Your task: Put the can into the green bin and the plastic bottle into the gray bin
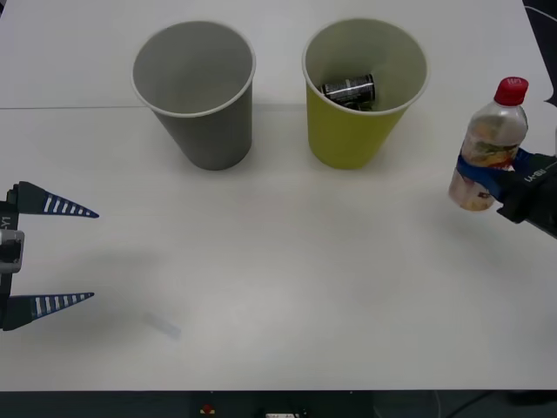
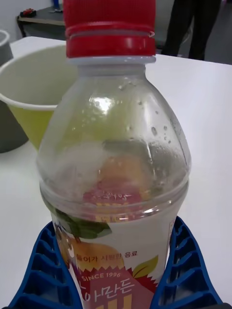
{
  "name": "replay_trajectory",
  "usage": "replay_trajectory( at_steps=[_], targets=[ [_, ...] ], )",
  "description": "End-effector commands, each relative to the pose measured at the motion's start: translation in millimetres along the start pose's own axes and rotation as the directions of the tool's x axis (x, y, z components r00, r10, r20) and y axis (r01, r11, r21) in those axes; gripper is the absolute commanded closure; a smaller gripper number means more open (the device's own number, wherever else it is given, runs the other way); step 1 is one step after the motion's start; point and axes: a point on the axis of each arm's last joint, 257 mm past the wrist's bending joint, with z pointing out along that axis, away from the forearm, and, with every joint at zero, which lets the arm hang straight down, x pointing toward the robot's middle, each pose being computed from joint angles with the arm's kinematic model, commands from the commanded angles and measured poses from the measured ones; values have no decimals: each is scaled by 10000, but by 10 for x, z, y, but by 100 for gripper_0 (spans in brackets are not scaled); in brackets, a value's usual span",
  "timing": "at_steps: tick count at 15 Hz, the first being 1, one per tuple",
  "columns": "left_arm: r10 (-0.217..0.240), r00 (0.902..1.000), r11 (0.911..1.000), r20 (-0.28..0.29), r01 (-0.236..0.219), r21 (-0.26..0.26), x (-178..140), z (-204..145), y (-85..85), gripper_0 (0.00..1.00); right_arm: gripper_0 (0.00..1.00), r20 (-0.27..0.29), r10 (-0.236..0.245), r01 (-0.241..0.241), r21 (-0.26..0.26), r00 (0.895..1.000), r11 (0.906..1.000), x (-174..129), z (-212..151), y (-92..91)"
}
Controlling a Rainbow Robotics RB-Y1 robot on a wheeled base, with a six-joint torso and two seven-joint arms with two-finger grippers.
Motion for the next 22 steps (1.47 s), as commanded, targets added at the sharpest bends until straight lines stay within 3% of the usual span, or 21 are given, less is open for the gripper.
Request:
replay_trajectory(
  at_steps=[1,7,9,11,13,18,20,22],
  targets=[
    [0,10000,10000,0,0,0,0,0,0,0,100,-238,535,-554,-845,9983,9949,-225,-91,142],
    [0,10000,10000,0,0,0,0,0,0,0,100,-1414,1372,-1666,-2227,9804,9605,-718,-390,533],
    [0,10000,10000,0,0,0,0,0,0,0,100,-1913,1296,-1724,-2279,9729,9583,-876,-412,664],
    [0,10000,10000,0,0,0,0,0,0,0,100,-2142,1002,-1491,-2261,9716,9626,-1017,-386,747],
    [0,10000,10000,0,0,0,0,0,0,0,100,-2238,306,-920,-2694,9741,9586,-1151,-322,853],
    [0,10000,10000,0,0,0,0,0,0,0,100,-1959,-1206,332,-3990,9732,9164,-1537,-45,1281],
    [0,10000,10000,0,0,0,0,0,0,0,100,-1817,-1556,613,-4396,9710,8961,-1646,82,1446],
    [0,10000,10000,0,0,0,0,0,0,0,100,-1719,-1633,664,-4643,9715,8832,-1709,209,1559]
  ],
)
